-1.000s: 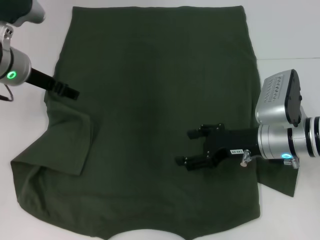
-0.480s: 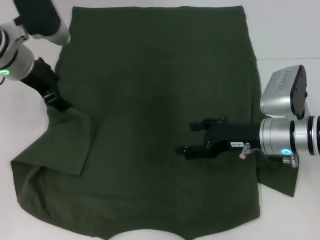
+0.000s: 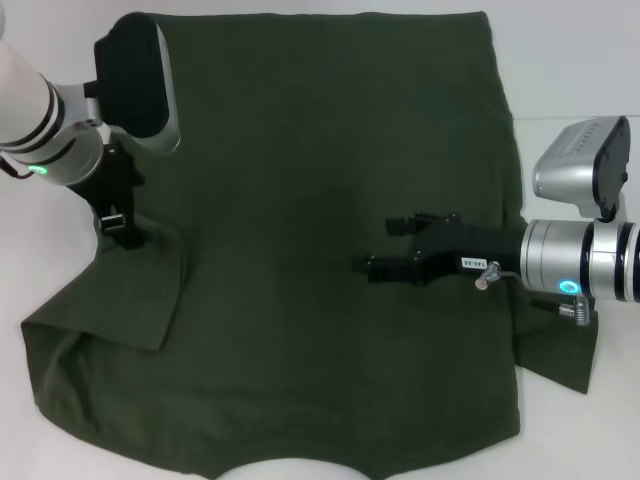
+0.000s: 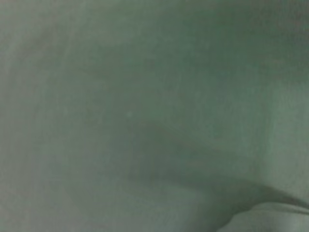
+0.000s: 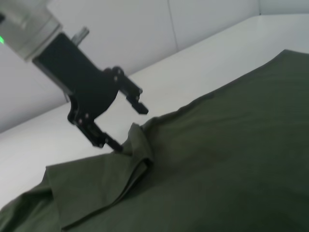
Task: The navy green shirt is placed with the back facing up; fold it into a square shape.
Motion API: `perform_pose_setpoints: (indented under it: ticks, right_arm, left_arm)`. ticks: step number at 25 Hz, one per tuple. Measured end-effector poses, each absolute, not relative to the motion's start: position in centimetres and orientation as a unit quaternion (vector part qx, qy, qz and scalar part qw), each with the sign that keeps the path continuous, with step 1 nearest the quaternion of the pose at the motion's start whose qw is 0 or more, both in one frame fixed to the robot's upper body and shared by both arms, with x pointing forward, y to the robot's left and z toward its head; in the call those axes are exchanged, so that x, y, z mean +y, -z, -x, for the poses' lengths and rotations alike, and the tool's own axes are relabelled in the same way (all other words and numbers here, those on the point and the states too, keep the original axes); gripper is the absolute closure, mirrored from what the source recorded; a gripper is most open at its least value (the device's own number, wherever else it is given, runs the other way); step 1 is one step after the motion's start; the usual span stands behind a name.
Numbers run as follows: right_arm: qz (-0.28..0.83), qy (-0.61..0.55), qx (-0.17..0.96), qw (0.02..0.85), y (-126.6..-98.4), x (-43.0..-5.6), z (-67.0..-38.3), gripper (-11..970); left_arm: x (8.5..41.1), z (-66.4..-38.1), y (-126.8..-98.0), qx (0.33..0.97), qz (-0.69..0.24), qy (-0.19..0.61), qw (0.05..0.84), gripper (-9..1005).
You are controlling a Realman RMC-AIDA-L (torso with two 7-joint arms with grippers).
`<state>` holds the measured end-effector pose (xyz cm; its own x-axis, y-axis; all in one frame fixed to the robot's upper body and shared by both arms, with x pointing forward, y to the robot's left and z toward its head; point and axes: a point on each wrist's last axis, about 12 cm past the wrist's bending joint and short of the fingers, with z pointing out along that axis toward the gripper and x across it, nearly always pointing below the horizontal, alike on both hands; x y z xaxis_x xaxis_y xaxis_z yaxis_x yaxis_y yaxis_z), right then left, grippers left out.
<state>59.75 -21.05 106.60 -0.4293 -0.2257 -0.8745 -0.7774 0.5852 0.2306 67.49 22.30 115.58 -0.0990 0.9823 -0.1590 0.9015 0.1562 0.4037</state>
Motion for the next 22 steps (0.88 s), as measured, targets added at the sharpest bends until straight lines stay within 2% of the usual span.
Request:
perform_pose_setpoints:
  ticks: [10,16,22]
  right_arm:
    - [0.305,-0.325,0.783,0.433,-106.4,-21.3,-59.6,68]
    - [0.302,-0.325,0.785,0.432,-106.2,-21.5,-59.5,69]
    - [0.295,-0.326,0.788,0.431,-106.0,-21.7,-59.3,69]
  left_arm:
    - [22.0,-67.4,-114.4,0.713,-0.665,-0.114,0.192,221]
    - [21.5,-67.4,-113.7,0.701,-0.675,-0.128,0.190,290]
    - [21.2,-67.4,-113.4,0.688,-0.686,-0.139,0.190,301]
